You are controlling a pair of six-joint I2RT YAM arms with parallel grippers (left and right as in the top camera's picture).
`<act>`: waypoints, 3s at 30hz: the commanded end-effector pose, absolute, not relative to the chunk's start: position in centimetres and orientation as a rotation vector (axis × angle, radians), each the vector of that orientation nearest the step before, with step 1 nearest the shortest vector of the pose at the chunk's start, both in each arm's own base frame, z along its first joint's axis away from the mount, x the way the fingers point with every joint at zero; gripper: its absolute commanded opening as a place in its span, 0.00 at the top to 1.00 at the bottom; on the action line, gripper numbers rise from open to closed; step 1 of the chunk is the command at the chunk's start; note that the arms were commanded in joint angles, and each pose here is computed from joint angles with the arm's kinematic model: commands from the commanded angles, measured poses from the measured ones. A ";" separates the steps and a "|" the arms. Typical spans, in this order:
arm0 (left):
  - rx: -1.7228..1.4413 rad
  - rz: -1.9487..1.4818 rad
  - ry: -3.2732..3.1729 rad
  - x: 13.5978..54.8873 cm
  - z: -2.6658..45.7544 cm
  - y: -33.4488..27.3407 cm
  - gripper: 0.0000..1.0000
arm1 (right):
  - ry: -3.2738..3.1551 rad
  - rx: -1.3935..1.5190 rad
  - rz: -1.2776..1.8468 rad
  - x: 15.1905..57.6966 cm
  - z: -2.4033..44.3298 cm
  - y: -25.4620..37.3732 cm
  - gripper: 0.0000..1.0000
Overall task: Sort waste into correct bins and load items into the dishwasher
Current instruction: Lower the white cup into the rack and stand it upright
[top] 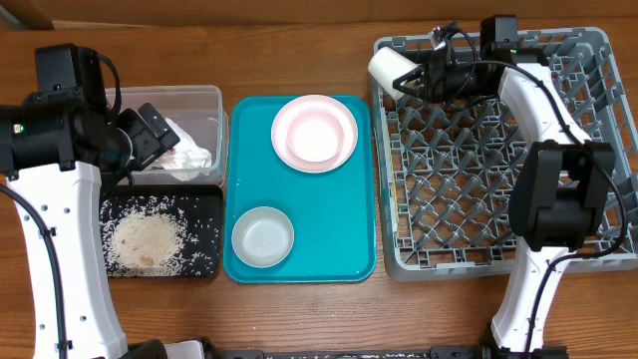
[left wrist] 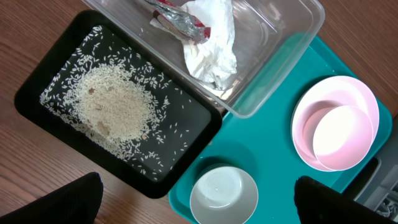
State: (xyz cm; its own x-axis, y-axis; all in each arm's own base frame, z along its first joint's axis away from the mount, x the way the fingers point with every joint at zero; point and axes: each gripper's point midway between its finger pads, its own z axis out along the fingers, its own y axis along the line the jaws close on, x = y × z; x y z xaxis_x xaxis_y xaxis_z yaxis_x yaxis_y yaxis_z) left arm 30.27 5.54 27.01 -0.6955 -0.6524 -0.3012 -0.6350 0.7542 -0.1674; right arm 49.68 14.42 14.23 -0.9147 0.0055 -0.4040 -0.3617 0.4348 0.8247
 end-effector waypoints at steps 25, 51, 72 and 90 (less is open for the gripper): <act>-0.998 -0.061 2.592 30.5 27.4 5.9 0.00 | 2.232 -0.429 1.474 50.1 14.5 14.4 0.96; -0.998 -0.061 2.592 30.5 27.4 5.9 0.00 | 2.382 -0.445 1.336 49.4 11.1 14.4 0.96; -0.998 -0.060 2.592 30.5 27.4 5.9 0.00 | 2.200 -0.474 1.520 49.2 14.0 14.2 0.96; -0.998 -0.061 2.592 30.5 27.4 5.9 0.00 | 2.203 -0.534 1.419 50.2 13.1 15.0 0.96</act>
